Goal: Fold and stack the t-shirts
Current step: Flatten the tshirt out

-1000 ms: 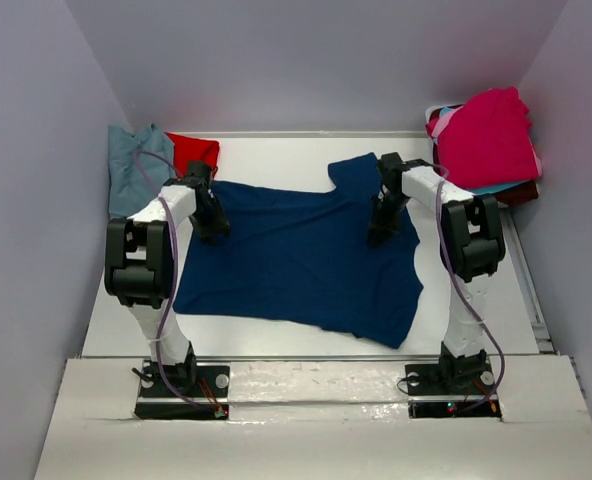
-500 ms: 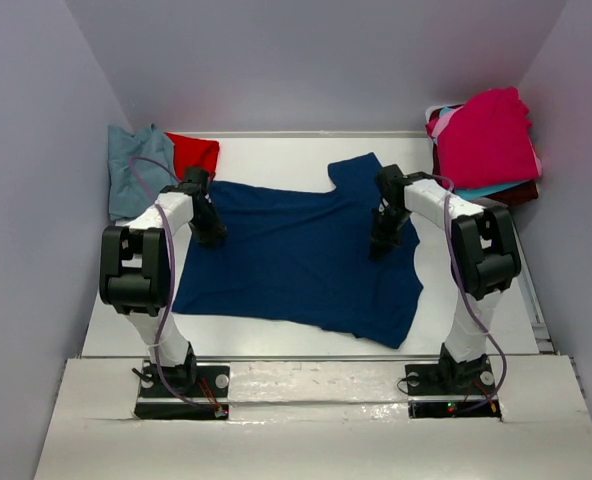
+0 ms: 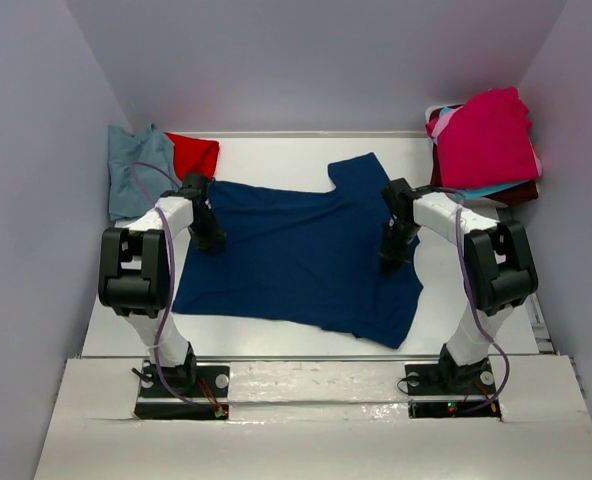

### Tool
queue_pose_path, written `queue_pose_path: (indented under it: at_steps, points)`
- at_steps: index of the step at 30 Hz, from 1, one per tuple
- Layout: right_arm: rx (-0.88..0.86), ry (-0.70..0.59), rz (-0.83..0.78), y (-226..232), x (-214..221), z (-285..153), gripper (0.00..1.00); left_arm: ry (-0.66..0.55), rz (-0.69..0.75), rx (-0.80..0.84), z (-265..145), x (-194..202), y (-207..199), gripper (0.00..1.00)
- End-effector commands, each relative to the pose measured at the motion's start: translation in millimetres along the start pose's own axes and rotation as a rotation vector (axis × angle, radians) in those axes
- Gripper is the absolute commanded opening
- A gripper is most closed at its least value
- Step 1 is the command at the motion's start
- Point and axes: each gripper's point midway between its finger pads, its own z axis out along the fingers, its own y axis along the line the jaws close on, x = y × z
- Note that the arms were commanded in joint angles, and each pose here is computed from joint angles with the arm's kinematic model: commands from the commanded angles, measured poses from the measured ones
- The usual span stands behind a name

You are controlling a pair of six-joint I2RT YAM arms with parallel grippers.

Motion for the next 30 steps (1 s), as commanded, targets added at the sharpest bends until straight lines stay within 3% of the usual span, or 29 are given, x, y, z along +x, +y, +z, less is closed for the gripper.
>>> queue_pose_path:
  at_steps: [1,11,27,30]
  points:
    - [0.011,-0.033,0.039,-7,11,-11,0.18,0.027,0.013,0.036,-12,20,1,0.36]
    - [0.023,-0.012,0.074,-9,11,10,0.18,0.081,0.019,0.022,7,37,8,0.36]
    - [0.004,-0.024,0.064,29,-56,27,0.19,0.115,0.027,0.034,36,0,-16,0.41]
    - [-0.022,-0.043,0.103,27,-84,22,0.19,0.109,0.028,0.039,38,-10,-21,0.41]
